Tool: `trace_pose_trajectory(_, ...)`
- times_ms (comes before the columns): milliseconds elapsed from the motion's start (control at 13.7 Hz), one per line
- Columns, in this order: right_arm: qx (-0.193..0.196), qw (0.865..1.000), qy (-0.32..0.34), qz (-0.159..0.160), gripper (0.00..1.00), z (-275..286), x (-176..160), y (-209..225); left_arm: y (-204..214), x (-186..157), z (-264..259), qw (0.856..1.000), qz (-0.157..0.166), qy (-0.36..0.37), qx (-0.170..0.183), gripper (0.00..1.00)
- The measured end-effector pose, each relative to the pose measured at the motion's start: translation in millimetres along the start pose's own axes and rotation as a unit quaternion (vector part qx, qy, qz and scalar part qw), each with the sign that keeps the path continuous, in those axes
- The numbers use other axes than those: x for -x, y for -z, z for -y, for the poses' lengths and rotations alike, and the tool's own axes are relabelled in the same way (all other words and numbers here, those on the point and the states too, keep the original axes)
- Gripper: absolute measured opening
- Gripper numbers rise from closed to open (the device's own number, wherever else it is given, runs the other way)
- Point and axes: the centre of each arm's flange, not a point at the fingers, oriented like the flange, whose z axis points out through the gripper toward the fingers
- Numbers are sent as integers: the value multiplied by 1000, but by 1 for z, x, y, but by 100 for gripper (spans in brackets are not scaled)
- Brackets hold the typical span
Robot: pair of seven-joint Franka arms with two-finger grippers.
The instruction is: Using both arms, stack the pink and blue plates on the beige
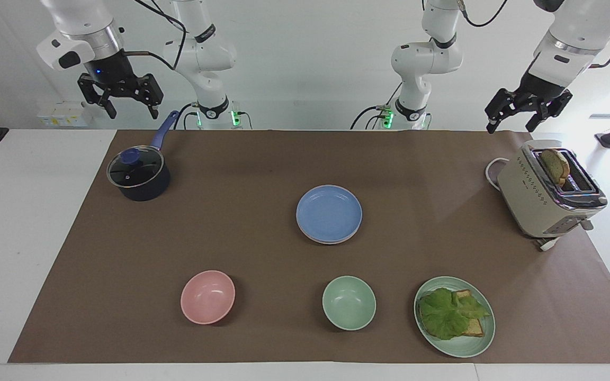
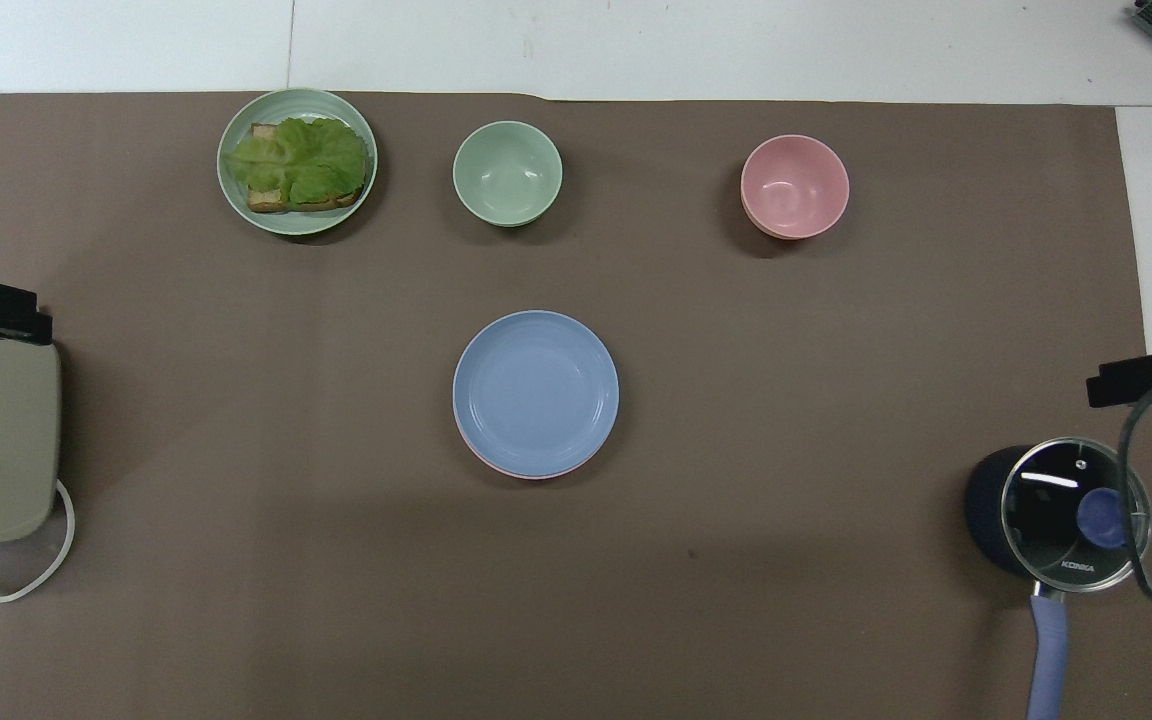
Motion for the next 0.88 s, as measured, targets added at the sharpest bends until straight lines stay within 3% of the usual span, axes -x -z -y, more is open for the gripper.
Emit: trace_pose_trajectory(879,1,1000,-4,10,100,-4,5,6,0,0,0,1000,0,0,0,100)
